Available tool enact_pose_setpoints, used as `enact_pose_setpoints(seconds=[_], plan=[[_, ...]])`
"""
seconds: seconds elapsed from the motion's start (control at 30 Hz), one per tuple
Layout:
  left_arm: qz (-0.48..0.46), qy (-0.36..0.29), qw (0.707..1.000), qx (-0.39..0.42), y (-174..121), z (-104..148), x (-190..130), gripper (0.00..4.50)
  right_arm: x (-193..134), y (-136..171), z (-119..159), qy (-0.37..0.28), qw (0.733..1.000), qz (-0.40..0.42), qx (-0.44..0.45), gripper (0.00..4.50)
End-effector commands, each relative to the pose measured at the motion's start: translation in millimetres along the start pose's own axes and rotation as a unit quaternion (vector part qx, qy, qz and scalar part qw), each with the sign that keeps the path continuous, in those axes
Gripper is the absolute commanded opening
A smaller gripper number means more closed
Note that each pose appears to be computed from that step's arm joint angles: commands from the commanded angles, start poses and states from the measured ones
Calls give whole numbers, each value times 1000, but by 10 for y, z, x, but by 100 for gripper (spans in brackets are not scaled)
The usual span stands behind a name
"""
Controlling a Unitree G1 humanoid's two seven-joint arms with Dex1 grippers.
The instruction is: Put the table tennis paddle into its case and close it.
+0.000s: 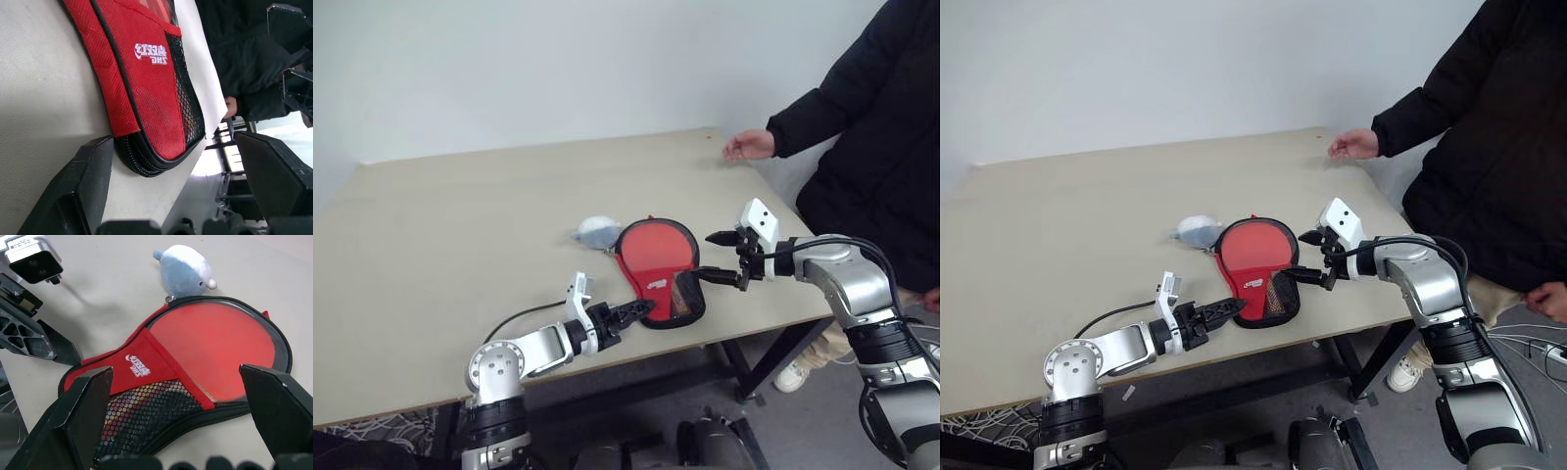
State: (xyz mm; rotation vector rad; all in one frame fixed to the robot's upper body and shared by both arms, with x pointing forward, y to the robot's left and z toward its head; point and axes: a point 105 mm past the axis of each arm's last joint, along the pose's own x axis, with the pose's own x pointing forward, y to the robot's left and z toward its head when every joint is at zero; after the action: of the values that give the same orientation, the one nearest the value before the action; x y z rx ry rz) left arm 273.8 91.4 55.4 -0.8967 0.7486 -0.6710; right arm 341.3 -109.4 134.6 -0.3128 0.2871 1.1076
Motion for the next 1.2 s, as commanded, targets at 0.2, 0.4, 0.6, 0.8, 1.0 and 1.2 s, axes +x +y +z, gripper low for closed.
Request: enact_pose_setpoints(seconds=[0.2,0.4,0.6,0.8,1.0,1.2], plan=[[9,-7,1000,-8,-1,77,-2,415,-6,42,160,-17,1000,7,-23,450],[12,0,1000,-25,14,18,51,415,4,56,159,-18,1000,8,-22,450],[8,3,999,-35,4,-22,108,415,16,76,165,-18,1000,10,-21,450],[6,3,999,-43,-10,-35,172,415,33,86,184,-20,1000,12,-21,450],[-8,7,998,-57,-57,-45,234,415,49,110,184,-21,999,16,-20,450],[-29,9,997,-65,-116,3,261,415,59,136,184,-21,999,19,-19,450]])
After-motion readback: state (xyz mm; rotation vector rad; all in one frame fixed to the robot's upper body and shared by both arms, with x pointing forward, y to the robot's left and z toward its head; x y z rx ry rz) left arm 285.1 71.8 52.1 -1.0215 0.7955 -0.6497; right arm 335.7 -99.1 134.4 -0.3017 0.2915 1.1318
